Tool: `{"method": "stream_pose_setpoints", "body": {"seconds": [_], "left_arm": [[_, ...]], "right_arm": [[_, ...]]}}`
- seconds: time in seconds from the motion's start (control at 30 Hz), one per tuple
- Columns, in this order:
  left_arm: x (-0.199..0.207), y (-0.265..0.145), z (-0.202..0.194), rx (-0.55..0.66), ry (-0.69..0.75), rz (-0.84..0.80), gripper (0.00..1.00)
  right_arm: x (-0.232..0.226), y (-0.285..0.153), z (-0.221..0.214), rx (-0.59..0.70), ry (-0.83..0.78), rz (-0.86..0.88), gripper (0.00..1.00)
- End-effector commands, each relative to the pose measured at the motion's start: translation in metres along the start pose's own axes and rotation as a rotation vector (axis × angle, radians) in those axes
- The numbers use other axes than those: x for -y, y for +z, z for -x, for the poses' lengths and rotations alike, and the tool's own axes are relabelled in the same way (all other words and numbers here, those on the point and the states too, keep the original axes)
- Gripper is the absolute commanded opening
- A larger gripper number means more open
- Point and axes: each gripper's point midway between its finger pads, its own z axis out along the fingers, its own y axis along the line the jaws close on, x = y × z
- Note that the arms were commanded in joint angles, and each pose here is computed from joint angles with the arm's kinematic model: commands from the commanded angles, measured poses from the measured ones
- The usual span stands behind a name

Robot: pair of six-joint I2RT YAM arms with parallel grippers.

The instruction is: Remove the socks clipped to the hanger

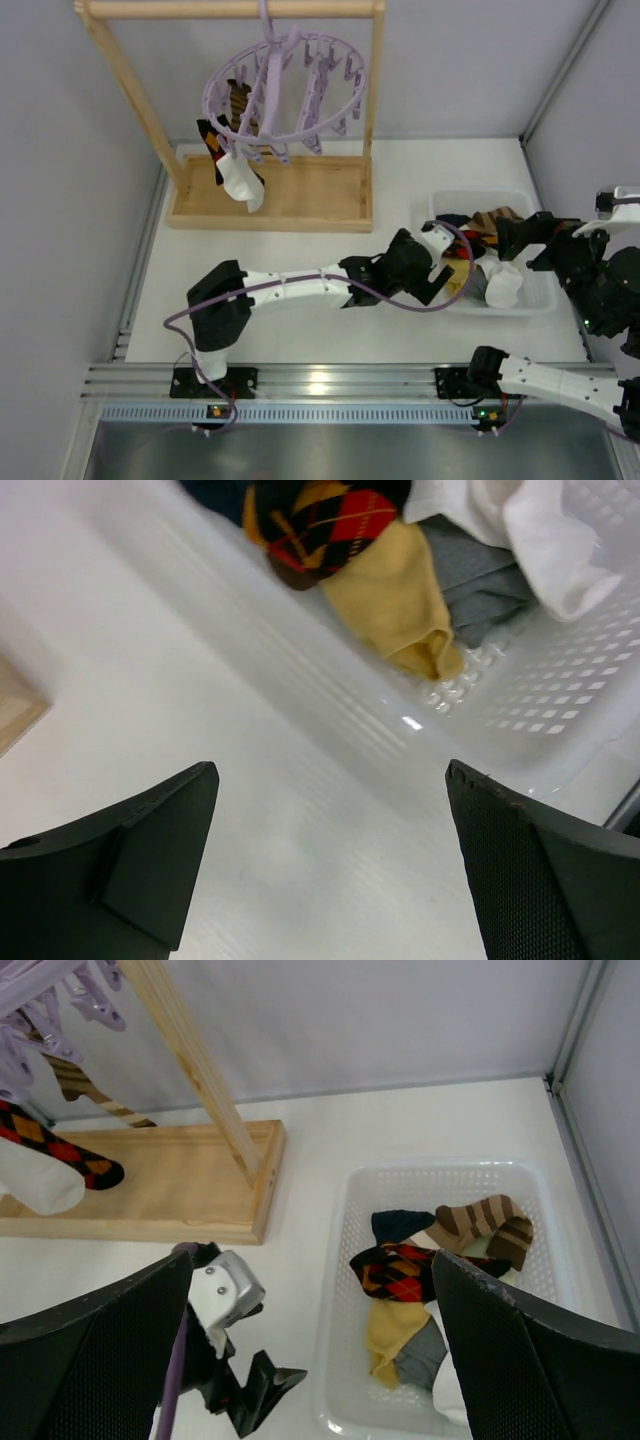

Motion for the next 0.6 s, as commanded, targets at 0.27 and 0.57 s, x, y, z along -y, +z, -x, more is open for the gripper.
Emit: {"method": "stream_pose_setpoints", "body": {"seconds": [0.27, 0.57], "left_arm": [[-0.137, -0.129, -0.031, 0.147, -0.255, 0.483, 0.99], [-0.247, -0.241, -0.065, 0.259, -0.616, 0.732, 0.99]], "right_arm": [[-0.072, 0.04, -0.029, -0.052, -0.091, 0.103, 1.0], [-0.139, 0.097, -0.088, -0.194, -0.087, 0.3, 0.99]]}}
